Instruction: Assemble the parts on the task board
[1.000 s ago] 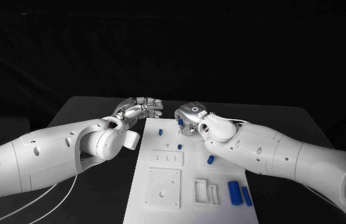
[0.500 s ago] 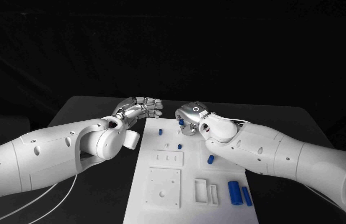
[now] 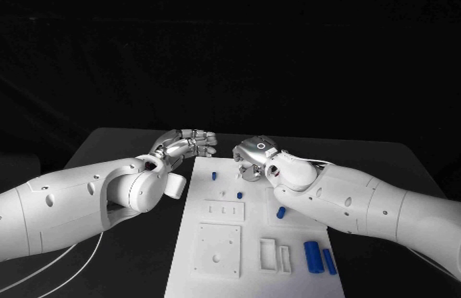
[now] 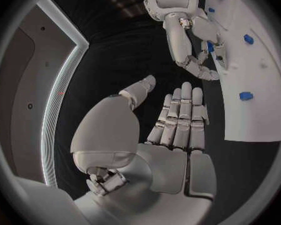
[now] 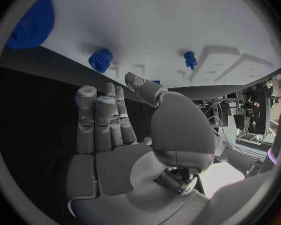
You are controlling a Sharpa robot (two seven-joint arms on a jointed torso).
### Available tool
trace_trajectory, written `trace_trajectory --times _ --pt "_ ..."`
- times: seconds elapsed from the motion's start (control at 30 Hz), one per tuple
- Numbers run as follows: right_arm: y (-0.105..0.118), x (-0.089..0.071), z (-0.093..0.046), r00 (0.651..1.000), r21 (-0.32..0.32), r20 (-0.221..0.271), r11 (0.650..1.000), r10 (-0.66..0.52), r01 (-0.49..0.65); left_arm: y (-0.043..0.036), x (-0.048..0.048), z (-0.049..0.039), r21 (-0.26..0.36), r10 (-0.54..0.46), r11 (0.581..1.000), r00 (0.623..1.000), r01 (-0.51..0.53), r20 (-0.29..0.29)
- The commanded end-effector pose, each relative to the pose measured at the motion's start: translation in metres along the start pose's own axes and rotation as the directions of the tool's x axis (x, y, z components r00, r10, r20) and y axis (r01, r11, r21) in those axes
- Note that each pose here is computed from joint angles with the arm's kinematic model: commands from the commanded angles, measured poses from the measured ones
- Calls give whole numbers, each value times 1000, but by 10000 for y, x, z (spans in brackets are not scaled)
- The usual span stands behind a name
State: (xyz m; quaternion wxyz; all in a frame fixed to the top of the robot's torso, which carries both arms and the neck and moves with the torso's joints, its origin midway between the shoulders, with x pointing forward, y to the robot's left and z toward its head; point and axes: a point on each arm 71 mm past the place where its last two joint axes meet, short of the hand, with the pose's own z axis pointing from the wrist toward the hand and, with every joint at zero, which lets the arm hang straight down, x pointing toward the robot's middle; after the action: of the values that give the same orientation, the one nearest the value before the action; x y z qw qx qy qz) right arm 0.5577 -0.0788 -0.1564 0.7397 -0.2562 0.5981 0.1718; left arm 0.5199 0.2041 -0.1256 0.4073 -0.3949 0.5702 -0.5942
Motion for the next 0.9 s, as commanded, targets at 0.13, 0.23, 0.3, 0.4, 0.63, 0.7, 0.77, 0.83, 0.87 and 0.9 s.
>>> trace_trajectory --times 0.13,0.23,0.3,0.4,0.63,0.7,0.77,0.83,0.87,0.9 --pt "2 -1 -5 1000 -2 3 1000 1 -1 -22 15 5 12 1 1000 1000 -1 -12" --pt "2 0 -6 1000 -1 2 1000 2 -2 -21 14 5 11 1 1000 1000 -1 -11" --pt "-2 0 -8 1000 0 2 1000 2 -2 -21 14 6 11 1 1000 1000 -1 -11" --pt "-10 -4 -19 1000 0 6 1000 4 -4 -21 15 7 12 1 1000 1000 -1 -12" --pt "-39 -40 -136 999 -7 23 999 40 -40 -21 -14 5 12 3 1000 1000 -3 -5" --pt "-55 -59 -175 998 -7 29 998 58 -58 -21 -25 2 12 3 1000 1000 -3 -3" --pt "-76 -97 -215 996 -10 40 997 75 -74 -22 -39 0 13 4 1000 1000 -4 1" --pt "-95 -158 -232 994 -9 53 995 97 -97 -22 -52 -4 13 5 1000 1000 -5 4" --pt "-99 -176 -242 993 -10 57 995 101 -101 -22 -56 -6 13 5 1000 1000 -5 5" --pt "-108 -204 -258 992 -12 64 994 107 -107 -22 -61 -7 13 6 1000 1000 -6 6"
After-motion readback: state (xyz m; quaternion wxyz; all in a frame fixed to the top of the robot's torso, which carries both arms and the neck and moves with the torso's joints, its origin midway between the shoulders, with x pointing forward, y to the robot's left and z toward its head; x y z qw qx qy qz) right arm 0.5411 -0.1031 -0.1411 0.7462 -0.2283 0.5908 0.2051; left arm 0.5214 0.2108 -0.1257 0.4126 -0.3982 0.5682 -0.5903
